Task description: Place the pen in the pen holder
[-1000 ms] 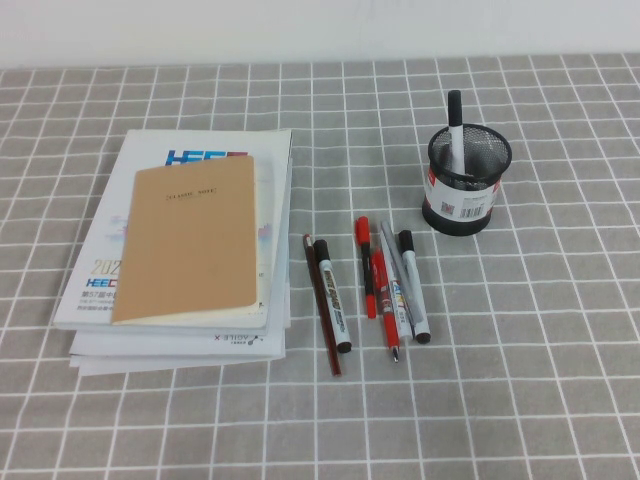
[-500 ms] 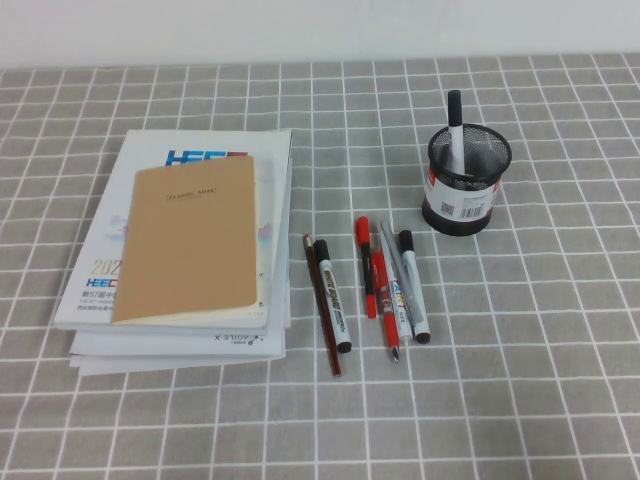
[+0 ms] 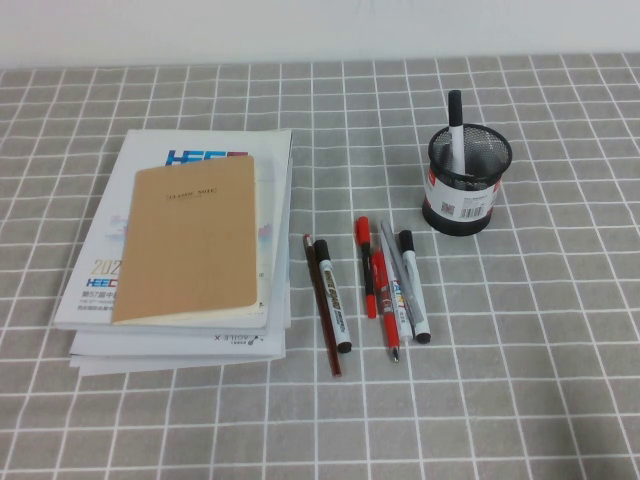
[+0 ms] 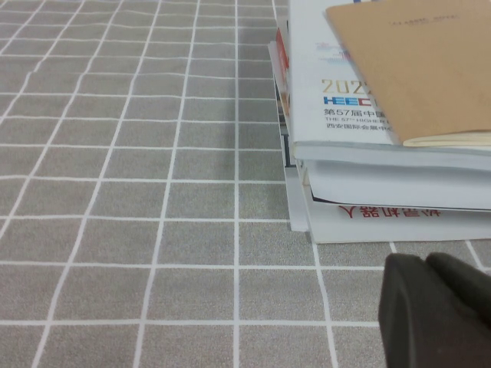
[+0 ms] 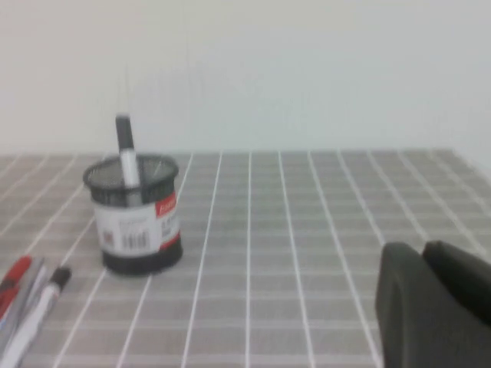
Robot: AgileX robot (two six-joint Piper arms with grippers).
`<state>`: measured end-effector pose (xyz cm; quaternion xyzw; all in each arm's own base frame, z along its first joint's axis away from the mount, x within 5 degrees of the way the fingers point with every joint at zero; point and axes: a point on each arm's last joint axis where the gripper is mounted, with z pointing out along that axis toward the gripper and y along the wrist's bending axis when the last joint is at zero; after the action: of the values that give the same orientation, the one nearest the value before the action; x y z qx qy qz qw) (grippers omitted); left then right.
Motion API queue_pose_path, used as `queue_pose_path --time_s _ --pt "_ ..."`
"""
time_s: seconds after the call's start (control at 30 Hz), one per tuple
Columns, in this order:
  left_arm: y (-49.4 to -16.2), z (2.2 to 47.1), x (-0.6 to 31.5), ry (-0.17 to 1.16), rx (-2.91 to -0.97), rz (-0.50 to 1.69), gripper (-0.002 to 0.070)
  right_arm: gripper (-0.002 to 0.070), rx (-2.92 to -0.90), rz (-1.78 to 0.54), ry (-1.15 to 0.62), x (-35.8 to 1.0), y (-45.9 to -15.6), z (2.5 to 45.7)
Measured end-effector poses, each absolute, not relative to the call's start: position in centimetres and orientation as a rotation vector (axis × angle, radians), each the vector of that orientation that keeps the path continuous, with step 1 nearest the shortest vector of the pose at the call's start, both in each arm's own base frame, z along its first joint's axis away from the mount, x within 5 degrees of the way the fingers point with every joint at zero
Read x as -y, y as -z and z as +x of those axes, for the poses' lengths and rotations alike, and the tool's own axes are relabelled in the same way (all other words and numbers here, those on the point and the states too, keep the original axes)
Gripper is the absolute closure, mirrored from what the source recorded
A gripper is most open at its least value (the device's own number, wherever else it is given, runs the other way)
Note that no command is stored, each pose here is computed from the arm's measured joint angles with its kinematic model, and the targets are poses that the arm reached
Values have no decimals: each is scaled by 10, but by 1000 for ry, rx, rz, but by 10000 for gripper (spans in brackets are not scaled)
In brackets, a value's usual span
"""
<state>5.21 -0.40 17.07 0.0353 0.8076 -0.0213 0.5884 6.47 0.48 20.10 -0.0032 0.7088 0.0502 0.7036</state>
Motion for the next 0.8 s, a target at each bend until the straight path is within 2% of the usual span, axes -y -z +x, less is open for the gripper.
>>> queue_pose_path --time_s 0.33,0.8 --pt "-171 52 4 50 -1881 82 680 688 -1850 -56 -153 -10 -173 53" --pt "-171 52 4 50 -1881 82 680 688 -1877 -61 -157 -10 -171 52"
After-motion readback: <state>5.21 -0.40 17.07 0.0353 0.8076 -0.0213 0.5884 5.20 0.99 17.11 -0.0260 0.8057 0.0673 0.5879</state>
